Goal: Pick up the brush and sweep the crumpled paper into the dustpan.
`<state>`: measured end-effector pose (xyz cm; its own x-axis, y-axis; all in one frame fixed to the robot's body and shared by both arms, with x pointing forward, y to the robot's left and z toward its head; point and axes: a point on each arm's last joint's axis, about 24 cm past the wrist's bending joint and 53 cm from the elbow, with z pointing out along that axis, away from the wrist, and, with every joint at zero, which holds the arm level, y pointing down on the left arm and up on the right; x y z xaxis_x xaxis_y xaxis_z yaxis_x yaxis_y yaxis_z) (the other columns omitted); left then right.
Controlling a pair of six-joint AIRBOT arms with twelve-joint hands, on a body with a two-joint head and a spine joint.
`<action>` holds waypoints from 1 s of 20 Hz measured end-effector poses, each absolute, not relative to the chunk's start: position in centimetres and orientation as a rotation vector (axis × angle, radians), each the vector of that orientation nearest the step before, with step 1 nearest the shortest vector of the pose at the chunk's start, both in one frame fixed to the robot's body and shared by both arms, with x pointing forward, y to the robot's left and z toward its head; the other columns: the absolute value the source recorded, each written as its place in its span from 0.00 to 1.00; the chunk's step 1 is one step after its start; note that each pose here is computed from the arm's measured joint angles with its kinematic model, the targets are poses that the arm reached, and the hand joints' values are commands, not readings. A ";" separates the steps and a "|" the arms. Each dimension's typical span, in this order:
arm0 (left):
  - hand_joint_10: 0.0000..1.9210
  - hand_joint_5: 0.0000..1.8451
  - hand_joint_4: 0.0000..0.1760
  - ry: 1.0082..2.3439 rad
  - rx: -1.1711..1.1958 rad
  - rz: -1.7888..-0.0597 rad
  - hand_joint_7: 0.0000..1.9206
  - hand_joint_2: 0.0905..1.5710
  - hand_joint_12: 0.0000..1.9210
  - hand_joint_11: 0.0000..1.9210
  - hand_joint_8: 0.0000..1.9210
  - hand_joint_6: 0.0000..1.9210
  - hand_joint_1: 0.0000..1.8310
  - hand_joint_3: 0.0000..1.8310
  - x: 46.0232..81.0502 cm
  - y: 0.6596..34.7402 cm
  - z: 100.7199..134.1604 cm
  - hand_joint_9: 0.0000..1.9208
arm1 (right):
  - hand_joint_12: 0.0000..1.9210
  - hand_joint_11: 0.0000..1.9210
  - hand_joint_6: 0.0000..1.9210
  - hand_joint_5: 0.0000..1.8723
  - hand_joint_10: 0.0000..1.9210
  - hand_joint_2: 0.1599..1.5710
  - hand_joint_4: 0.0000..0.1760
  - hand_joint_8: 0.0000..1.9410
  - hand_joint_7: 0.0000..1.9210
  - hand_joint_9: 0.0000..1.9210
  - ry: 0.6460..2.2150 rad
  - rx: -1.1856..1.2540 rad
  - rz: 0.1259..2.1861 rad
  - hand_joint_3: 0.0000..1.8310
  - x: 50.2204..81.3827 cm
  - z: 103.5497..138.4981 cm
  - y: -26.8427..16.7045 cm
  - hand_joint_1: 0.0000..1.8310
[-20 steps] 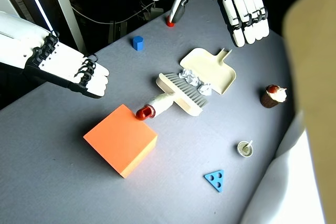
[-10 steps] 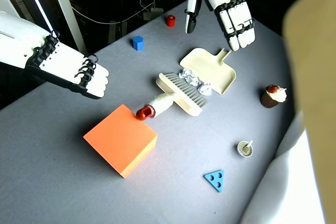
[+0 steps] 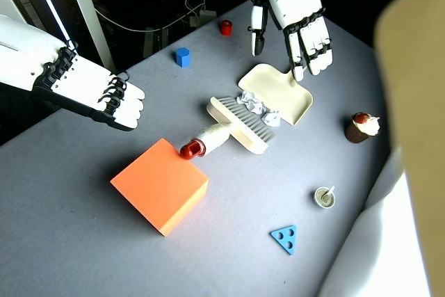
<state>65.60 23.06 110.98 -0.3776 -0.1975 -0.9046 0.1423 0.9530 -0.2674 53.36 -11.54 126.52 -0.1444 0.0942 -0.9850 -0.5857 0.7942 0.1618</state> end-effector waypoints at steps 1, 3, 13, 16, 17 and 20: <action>0.00 0.20 0.43 1.926 -0.048 -0.349 0.06 0.62 0.09 0.02 0.00 0.00 0.43 0.00 65.7 23.5 110.6 0.03 | 0.01 0.06 0.00 0.02 0.00 0.59 0.00 0.00 0.03 0.04 1.619 -0.398 0.617 0.00 53.4 126.5 -11.5 0.00; 0.00 0.21 0.42 1.944 -0.055 -0.348 0.05 0.62 0.10 0.03 0.00 0.00 0.42 0.00 65.7 23.6 109.6 0.02 | 0.01 0.07 0.00 0.02 0.01 0.59 0.00 0.01 0.04 0.06 1.618 -0.398 0.617 0.00 53.4 126.5 -11.5 0.00; 0.00 0.21 0.45 1.950 -0.109 -0.288 0.05 0.61 0.11 0.00 0.00 0.00 0.42 0.00 66.7 26.5 108.4 0.03 | 0.00 0.06 0.00 0.01 0.00 0.59 0.00 0.00 0.03 0.04 1.618 -0.399 0.617 0.00 53.4 126.5 -11.5 0.03; 0.00 0.21 0.60 1.965 -0.133 -0.271 0.05 0.62 0.12 0.01 0.00 0.00 0.39 0.00 66.5 27.0 107.7 0.04 | 0.00 0.05 0.00 0.01 0.00 0.59 0.00 0.00 0.02 0.04 1.619 -0.399 0.616 0.00 53.4 126.5 -11.5 0.03; 0.00 0.21 0.60 1.966 -0.141 -0.260 0.05 0.62 0.12 0.01 0.00 0.00 0.39 0.00 66.5 27.4 107.5 0.04 | 0.00 0.05 0.00 0.01 0.00 0.59 0.00 0.00 0.02 0.04 1.618 -0.399 0.616 0.00 53.4 126.5 -11.5 0.03; 0.00 0.24 0.53 1.956 -0.164 -0.228 0.07 0.61 0.13 0.02 0.00 0.01 0.43 0.00 66.7 28.5 107.4 0.05 | 0.00 0.06 0.00 0.02 0.00 0.60 0.00 0.00 0.03 0.04 1.618 -0.400 0.615 0.00 53.4 126.5 -11.5 0.03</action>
